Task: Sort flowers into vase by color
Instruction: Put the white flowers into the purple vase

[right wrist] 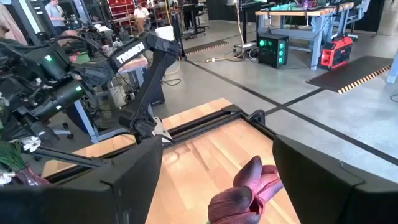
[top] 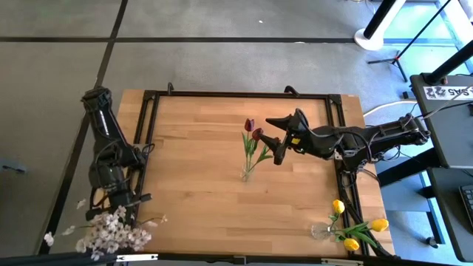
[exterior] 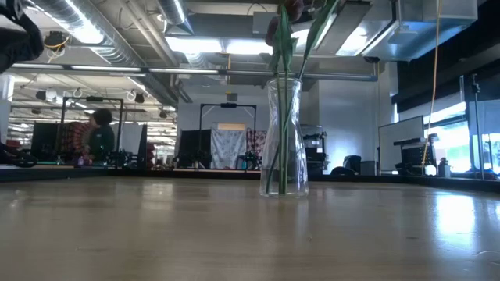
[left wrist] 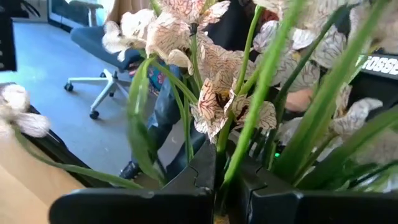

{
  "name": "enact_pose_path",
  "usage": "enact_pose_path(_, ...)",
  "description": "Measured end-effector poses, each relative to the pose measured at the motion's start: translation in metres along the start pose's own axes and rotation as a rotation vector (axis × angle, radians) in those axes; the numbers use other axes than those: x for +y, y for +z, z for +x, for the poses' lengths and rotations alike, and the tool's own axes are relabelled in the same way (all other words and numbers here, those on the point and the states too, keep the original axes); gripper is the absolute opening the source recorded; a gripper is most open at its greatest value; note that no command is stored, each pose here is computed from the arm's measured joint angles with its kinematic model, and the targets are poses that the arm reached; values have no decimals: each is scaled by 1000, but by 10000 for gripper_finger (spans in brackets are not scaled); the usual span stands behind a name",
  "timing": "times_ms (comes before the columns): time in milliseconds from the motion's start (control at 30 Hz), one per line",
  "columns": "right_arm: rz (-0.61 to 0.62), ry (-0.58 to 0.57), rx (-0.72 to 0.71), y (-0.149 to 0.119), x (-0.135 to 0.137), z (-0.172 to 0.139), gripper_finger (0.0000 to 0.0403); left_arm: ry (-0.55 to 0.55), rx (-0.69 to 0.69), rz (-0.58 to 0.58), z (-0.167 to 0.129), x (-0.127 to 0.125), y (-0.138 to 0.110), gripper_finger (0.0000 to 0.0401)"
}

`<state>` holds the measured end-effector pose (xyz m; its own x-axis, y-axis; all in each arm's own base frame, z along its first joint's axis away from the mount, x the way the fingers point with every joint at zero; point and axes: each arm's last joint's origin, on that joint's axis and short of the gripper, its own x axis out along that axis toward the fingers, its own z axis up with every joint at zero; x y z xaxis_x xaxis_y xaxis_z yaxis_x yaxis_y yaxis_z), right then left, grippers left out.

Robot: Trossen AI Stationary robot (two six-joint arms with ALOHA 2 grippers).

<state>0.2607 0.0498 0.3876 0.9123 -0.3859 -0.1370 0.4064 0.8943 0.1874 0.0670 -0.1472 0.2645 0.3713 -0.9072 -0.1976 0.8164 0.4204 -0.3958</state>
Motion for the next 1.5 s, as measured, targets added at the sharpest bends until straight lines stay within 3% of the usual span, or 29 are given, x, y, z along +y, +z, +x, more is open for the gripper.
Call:
enact_pose_path(167, -13, -5, 16, -2, -1, 0, 303, 21, -17, 10, -7, 6, -13, 9)
enact_pose_path(400, -21, -16, 44, -5, -2, 0, 303, 93, -29, -113, -8, 13, -22, 31)
enact_pose_path(767, -21, -38, 35, -5, -2, 0, 303, 77, -76, -133, -14, 7, 4, 112)
enact_pose_path(1033, -34, -33, 20, -3, -2, 0, 303, 72, -35, -116, -25, -4, 27, 125)
enact_pose_path(1300, -68, -30, 20, -3, -2, 0, 303, 237, -26, -17, -43, -11, 50, 126)
enact_pose_path(1500, -131, -21, 5, -1, -1, 0, 303, 481, -88, 76, -58, -10, 63, 126)
